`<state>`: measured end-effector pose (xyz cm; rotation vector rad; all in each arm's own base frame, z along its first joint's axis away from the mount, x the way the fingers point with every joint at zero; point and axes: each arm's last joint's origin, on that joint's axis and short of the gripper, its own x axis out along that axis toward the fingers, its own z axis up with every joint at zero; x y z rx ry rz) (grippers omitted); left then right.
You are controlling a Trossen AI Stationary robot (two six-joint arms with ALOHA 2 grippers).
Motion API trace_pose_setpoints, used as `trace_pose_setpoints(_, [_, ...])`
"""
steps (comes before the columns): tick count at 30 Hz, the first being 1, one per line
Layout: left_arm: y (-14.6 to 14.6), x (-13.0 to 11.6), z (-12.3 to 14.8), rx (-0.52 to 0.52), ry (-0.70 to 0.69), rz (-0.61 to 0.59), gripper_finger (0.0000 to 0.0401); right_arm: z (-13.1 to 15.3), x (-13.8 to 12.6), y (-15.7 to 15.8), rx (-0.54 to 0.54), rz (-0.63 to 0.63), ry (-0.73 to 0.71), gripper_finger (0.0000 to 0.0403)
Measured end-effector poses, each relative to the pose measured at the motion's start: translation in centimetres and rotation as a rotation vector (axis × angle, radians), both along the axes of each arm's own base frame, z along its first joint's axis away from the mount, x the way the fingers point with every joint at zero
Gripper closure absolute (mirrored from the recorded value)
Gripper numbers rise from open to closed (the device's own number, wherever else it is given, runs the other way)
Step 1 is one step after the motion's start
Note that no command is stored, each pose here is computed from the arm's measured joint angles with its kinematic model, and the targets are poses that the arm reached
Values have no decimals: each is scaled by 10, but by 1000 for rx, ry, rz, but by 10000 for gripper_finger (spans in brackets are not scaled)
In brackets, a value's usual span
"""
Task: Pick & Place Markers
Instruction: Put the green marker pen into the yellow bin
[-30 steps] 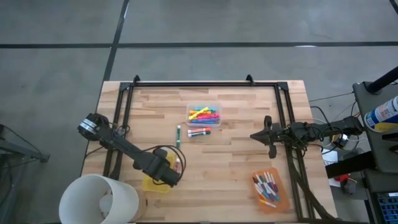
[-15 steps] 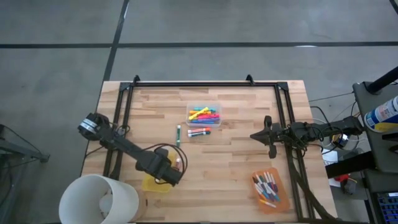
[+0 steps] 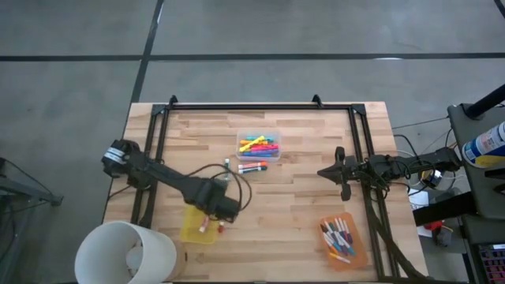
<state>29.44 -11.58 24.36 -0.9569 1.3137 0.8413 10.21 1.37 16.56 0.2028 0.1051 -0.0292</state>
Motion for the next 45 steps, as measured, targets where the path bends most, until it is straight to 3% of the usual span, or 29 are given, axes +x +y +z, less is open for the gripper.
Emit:
trace_pose_setpoints(6, [29,18,18,78,-91,-24,250,0,0,0,0,0,0,394])
trace_pose_setpoints(14, [88,35,31,203,-163,55,250,0,0,0,0,0,0,394])
trace_pose_setpoints(23, [142,39,24,219,-141,126,250,0,0,0,0,0,0,394])
trace_pose_setpoints(30, [148,35,17,232,-103,132,250,0,0,0,0,0,0,394])
trace_pose_setpoints(36, [149,25,-12,245,-29,168,250,0,0,0,0,0,0,394])
trace_pose_setpoints(45, [147,21,-52,198,-81,196,250,0,0,0,0,0,0,394])
